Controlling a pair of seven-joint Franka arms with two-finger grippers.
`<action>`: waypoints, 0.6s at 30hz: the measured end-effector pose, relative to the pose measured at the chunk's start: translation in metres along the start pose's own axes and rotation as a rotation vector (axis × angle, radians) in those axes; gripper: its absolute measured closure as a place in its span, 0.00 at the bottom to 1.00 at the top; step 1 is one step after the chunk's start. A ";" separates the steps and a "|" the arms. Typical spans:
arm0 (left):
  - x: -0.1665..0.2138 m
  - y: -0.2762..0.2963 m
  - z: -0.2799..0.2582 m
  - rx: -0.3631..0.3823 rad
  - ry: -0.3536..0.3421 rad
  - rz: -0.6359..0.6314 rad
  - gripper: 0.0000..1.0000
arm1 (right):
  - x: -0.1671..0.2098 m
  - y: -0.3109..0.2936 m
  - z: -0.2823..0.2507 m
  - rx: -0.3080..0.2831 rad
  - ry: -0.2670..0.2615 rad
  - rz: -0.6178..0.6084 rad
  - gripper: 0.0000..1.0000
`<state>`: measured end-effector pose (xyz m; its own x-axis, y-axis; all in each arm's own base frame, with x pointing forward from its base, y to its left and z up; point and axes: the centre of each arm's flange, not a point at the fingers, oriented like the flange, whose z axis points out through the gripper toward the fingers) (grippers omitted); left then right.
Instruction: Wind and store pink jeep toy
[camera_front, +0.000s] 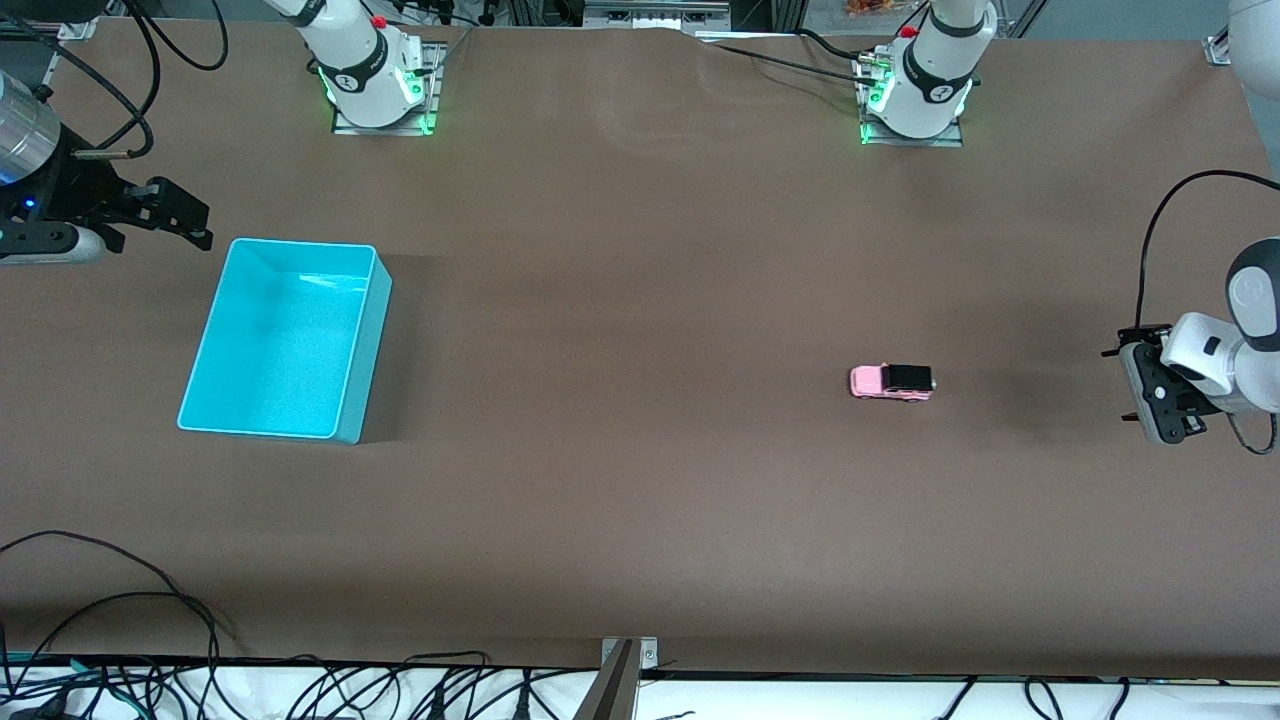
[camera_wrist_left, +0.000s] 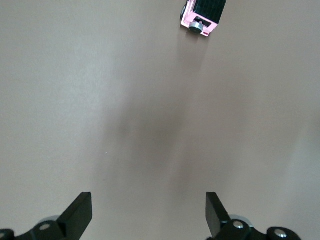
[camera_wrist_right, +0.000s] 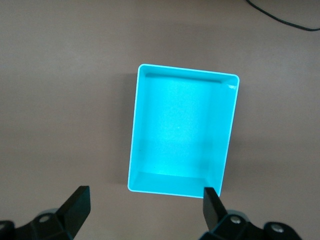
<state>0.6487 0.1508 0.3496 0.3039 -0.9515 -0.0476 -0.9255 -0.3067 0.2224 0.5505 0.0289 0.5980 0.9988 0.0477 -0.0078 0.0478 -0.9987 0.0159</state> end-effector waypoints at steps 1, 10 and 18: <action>0.005 0.002 -0.006 -0.007 0.001 -0.018 0.00 | 0.000 0.000 0.000 0.000 0.000 0.000 0.00; 0.048 0.025 -0.055 -0.042 0.005 -0.131 0.00 | 0.000 0.000 0.000 0.000 0.000 0.000 0.00; 0.085 0.051 -0.089 -0.042 0.004 -0.231 0.00 | 0.000 0.000 0.000 0.000 0.000 0.000 0.00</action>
<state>0.6473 0.0558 0.4434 0.5074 -0.8561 -0.0986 -0.8210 -0.5150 0.2466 0.5506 0.0289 0.5979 0.9988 0.0476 -0.0081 0.0478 -0.9987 0.0160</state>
